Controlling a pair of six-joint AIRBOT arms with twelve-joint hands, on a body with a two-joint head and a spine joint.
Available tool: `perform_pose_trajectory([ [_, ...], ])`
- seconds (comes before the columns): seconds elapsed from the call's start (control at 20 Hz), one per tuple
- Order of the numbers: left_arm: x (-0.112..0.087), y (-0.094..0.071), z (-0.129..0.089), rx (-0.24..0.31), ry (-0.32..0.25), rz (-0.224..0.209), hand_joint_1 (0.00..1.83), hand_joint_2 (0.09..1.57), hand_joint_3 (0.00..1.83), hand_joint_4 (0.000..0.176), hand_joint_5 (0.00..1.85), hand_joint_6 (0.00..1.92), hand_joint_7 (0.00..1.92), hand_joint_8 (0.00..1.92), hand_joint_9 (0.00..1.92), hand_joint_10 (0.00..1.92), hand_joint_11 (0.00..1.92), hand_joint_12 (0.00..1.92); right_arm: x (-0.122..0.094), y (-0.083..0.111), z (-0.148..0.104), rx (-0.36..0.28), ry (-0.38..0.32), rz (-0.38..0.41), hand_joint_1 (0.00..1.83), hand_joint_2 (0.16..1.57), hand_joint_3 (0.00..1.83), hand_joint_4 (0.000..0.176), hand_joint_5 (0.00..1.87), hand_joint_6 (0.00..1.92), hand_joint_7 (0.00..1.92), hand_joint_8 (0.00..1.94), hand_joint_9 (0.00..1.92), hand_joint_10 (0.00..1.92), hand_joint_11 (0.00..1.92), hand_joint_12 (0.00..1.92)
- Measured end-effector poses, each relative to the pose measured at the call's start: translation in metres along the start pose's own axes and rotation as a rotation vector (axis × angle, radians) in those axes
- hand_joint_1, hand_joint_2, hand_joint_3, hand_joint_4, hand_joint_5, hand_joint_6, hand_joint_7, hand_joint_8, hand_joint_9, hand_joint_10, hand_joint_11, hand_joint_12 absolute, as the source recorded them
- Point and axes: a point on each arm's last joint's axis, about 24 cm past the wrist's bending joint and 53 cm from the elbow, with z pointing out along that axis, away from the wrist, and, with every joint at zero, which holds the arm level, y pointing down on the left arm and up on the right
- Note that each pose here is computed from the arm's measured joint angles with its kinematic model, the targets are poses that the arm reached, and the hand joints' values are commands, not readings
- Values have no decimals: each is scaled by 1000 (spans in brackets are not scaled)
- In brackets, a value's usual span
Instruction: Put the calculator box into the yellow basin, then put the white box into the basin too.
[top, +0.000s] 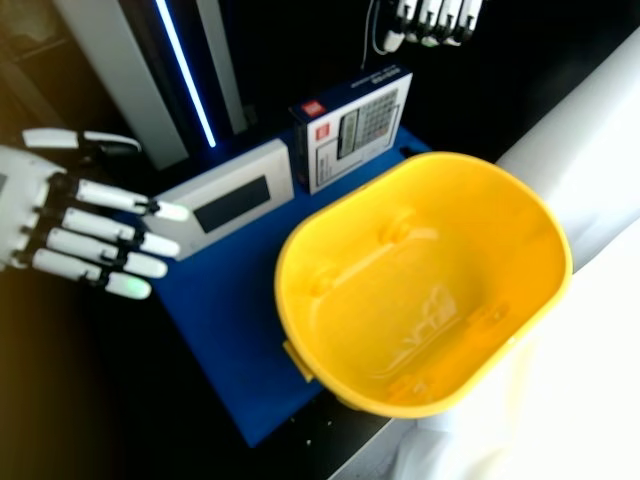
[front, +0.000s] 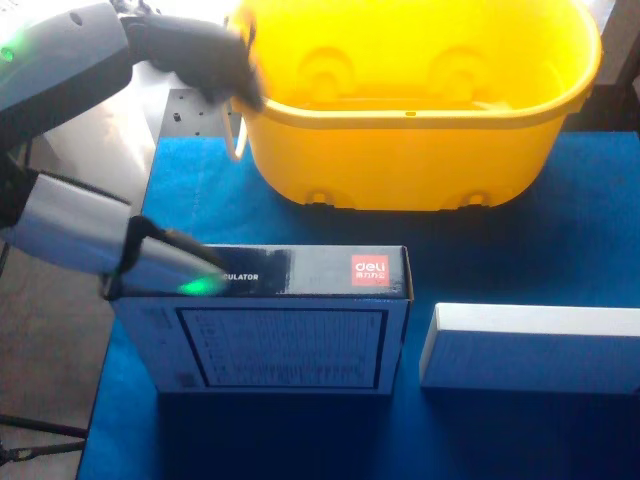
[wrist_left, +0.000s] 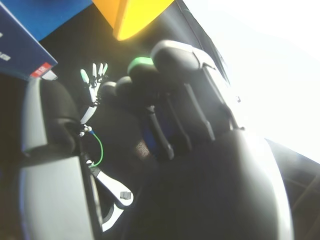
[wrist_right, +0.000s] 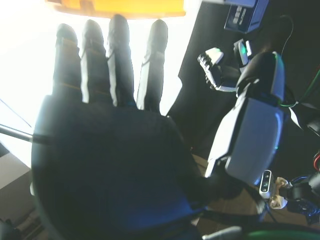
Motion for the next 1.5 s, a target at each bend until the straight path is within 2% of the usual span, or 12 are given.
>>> perform_pose_trajectory([
  [0.3,4,2,3,-6,12,-10,632,799,2,0,421,6,395,0,260,293,0,1218,7,-3,6,-4,-1,19,706,810,0,0,420,66,406,9,233,384,0,1164],
  [0.55,41,19,-1,-66,108,-66,612,730,0,0,427,0,412,2,351,145,0,1213,18,-17,10,33,18,36,633,754,0,0,402,22,407,1,285,357,0,1273],
  [0.75,70,40,-2,-123,171,-125,569,745,1,0,420,0,435,5,391,125,0,1205,28,-34,14,80,39,53,672,749,0,0,346,1,346,8,212,263,0,970],
  [0.85,74,43,2,-127,174,-144,600,779,10,18,367,0,348,0,333,74,0,1055,31,-40,18,90,43,55,640,753,0,0,340,0,342,4,224,239,0,942],
  [1.05,92,54,2,-157,210,-176,581,783,8,0,394,10,382,13,356,66,0,1072,47,-57,26,131,74,77,640,735,0,0,364,7,389,20,306,229,0,1201],
  [1.15,96,59,1,-170,217,-184,582,768,0,12,393,8,386,13,355,63,0,1080,54,-59,34,129,89,87,632,770,9,0,382,13,395,18,286,223,0,1177],
  [1.25,101,63,-1,-179,222,-198,606,771,1,0,418,15,391,10,359,60,0,1142,63,-61,42,120,90,118,879,908,6,0,546,40,540,37,327,518,0,1451],
  [1.3,107,65,-3,-192,236,-209,648,881,16,0,462,21,411,11,363,60,0,1139,65,-61,42,118,91,123,1082,970,11,0,715,105,717,121,459,763,175,1541],
  [1.35,110,67,-4,-199,245,-210,824,1016,19,0,576,40,506,30,454,94,0,1255,64,-61,42,120,91,120,1177,1112,11,0,881,877,850,952,661,1007,422,1613],
  [1.4,110,68,-4,-201,241,-216,948,1078,16,0,674,57,593,47,539,124,10,1361,65,-62,42,125,93,119,1320,1154,5,0,872,1093,834,1134,782,1295,567,1605],
  [1.45,106,67,-3,-193,225,-218,1088,1166,8,0,793,968,763,96,691,205,183,1403,66,-64,42,133,97,120,1349,1160,0,0,908,1144,835,1125,799,1329,637,1550],
  [1.5,105,66,-3,-188,218,-218,1288,1183,0,0,820,1114,823,949,811,1110,523,1424,66,-64,42,133,97,128,1360,1147,0,0,908,1123,868,1071,863,1306,737,1506],
])
